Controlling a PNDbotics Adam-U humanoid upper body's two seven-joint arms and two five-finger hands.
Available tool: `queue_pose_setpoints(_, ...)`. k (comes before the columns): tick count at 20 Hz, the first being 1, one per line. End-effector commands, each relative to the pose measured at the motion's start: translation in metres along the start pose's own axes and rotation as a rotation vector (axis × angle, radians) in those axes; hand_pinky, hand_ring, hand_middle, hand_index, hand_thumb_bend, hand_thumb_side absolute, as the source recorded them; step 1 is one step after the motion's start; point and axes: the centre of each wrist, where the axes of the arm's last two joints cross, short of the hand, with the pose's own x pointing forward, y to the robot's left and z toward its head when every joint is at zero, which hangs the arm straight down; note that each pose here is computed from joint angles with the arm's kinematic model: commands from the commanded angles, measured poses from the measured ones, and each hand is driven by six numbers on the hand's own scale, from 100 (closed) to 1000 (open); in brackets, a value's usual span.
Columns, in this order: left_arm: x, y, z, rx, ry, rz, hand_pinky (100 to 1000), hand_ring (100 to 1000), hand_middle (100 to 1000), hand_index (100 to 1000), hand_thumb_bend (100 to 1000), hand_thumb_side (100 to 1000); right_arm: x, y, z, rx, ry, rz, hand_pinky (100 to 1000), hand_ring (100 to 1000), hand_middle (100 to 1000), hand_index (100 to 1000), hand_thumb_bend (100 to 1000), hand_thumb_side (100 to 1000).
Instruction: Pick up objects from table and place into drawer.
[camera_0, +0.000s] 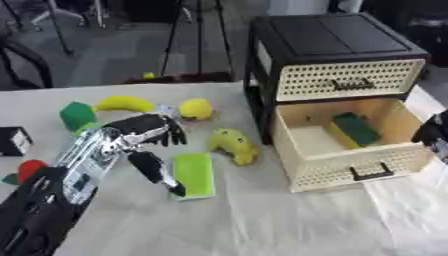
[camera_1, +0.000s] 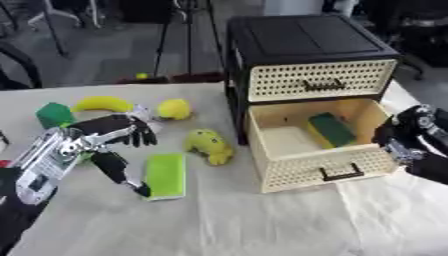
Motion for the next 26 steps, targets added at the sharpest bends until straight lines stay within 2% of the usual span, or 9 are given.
queue_pose_setpoints(1, 0.005, 0.005, -0.009, 0.015, 0.006, -0.028, 611, 624, 632, 758, 915, 459, 0.004, -0.013, -0.002, -0.005, -0.023, 0.036, 100, 141, 241, 564, 100, 866)
queue_pose_setpoints(13, 0.0, -0.028, -0.042, 0.04, 0.076, -0.022, 591, 605, 612, 749, 824, 425, 0.005, -0.01, -0.004, -0.004, -0.029, 0.031, 100, 140, 240, 563, 100, 867)
queue_pose_setpoints(19, -0.003, -0.041, -0.047, 0.024, 0.079, 0.004, 542, 538, 537, 716, 727, 388, 0.006, -0.009, -0.005, -0.001, -0.03, 0.03, 100, 140, 240, 563, 100, 864)
queue_pose_setpoints(23, -0.007, -0.046, -0.046, 0.01, 0.088, 0.025, 488, 423, 412, 572, 513, 308, 0.005, -0.008, -0.004, -0.001, -0.026, 0.029, 100, 140, 240, 563, 100, 870)
queue_pose_setpoints(26, -0.007, -0.042, -0.043, 0.051, 0.092, 0.046, 457, 347, 332, 494, 368, 280, 0.005, -0.008, -0.004, -0.003, -0.024, 0.029, 100, 140, 240, 563, 100, 868)
